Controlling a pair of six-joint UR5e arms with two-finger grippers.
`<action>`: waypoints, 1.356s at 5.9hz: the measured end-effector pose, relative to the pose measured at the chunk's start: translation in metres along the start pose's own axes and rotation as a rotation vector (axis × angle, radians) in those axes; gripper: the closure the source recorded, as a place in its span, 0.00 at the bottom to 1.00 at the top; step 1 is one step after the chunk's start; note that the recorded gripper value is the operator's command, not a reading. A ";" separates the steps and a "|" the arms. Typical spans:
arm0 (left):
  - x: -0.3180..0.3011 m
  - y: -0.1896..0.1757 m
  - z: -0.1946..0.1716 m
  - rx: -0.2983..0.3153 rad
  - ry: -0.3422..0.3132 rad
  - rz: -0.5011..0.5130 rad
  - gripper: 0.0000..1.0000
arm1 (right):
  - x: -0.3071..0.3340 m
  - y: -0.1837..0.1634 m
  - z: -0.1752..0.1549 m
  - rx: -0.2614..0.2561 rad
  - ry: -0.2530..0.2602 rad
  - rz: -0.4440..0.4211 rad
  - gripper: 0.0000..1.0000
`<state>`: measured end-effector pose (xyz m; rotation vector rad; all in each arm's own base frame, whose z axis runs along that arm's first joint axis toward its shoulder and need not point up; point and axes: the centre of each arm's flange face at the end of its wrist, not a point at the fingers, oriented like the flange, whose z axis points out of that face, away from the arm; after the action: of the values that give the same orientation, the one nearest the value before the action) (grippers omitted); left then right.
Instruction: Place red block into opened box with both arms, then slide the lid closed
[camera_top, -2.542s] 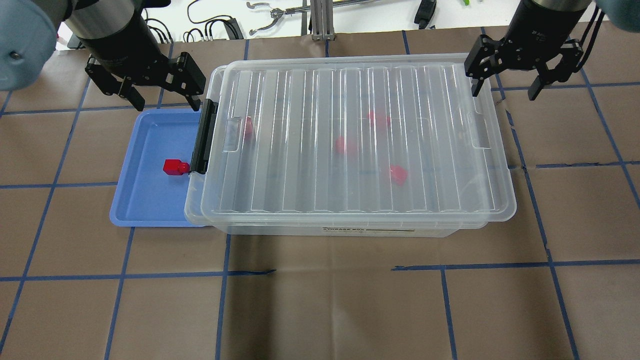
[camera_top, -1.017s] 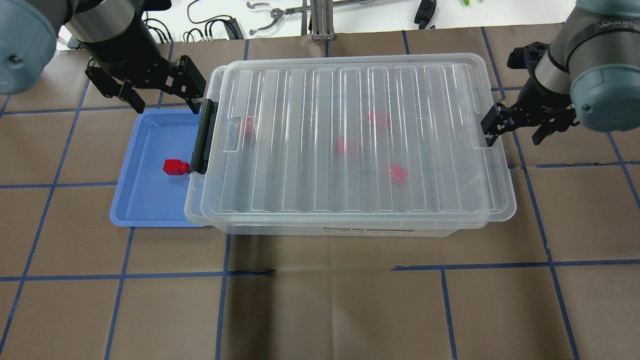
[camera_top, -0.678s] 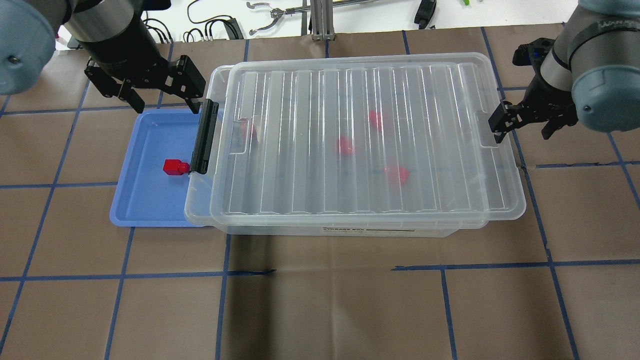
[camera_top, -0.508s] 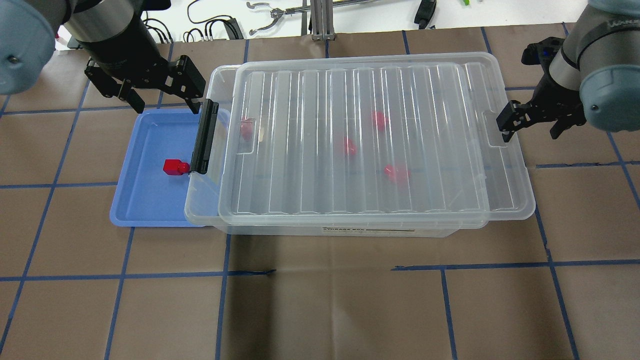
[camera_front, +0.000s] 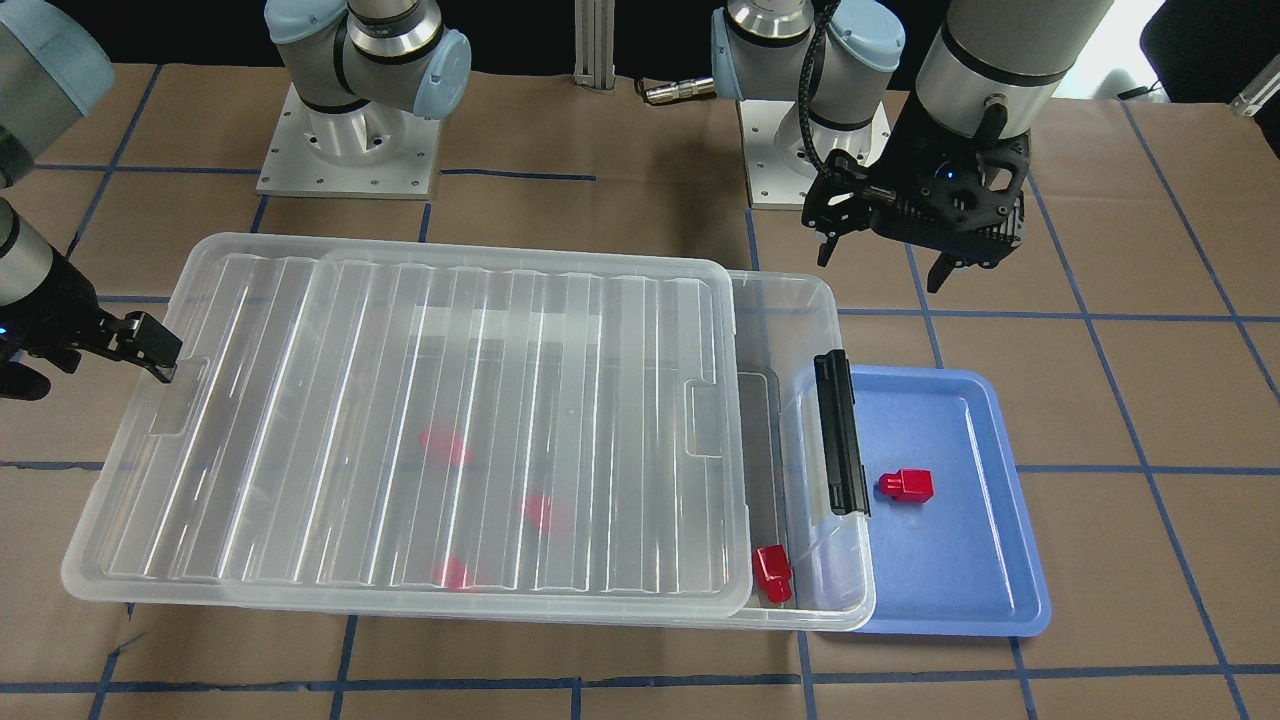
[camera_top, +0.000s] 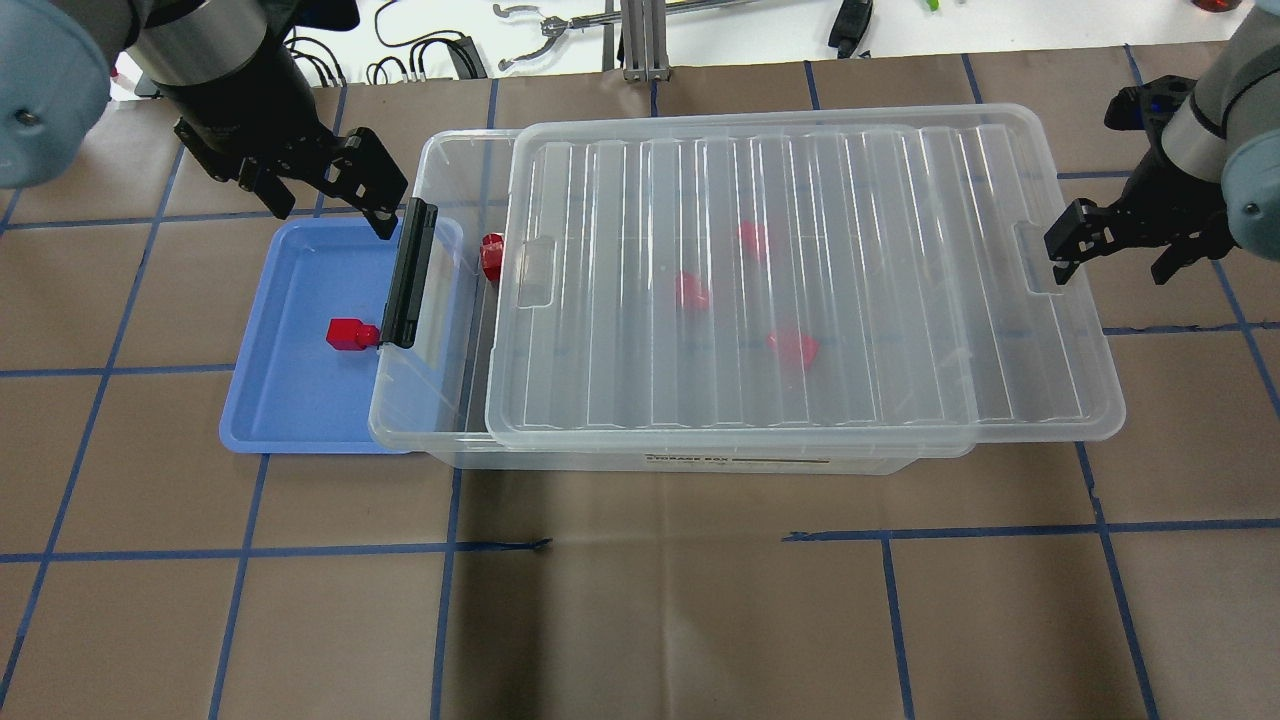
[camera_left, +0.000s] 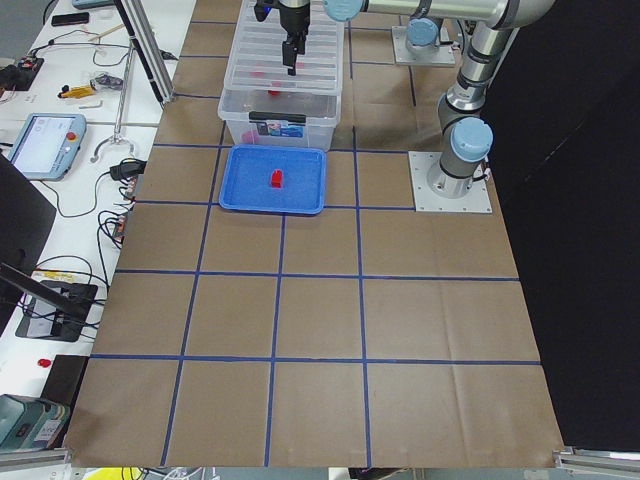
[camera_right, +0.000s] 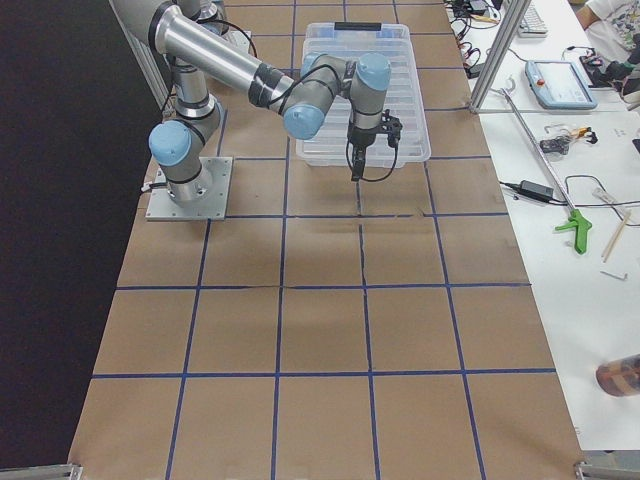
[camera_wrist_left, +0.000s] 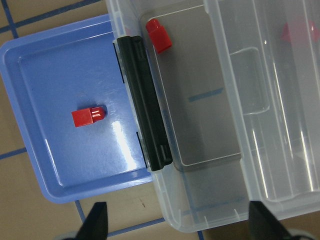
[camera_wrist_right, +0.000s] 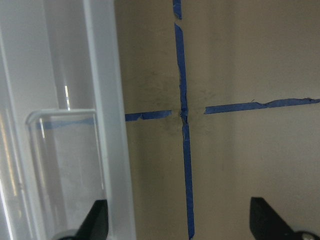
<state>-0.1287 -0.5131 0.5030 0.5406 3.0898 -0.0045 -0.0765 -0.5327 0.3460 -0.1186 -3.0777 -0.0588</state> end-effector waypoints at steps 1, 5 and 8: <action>-0.010 -0.001 0.003 -0.004 0.000 0.090 0.02 | 0.011 0.000 0.000 0.002 -0.001 -0.012 0.00; -0.068 0.007 0.022 -0.040 0.025 0.466 0.02 | 0.065 0.004 0.000 0.006 -0.003 -0.038 0.00; -0.106 0.008 0.091 -0.050 0.042 0.591 0.02 | 0.095 0.009 -0.002 0.023 0.008 -0.038 0.00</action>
<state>-0.0262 -0.5417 0.4124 1.4304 2.8256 0.0864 -0.1705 -0.5164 0.3544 -0.0586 -3.0714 -0.0255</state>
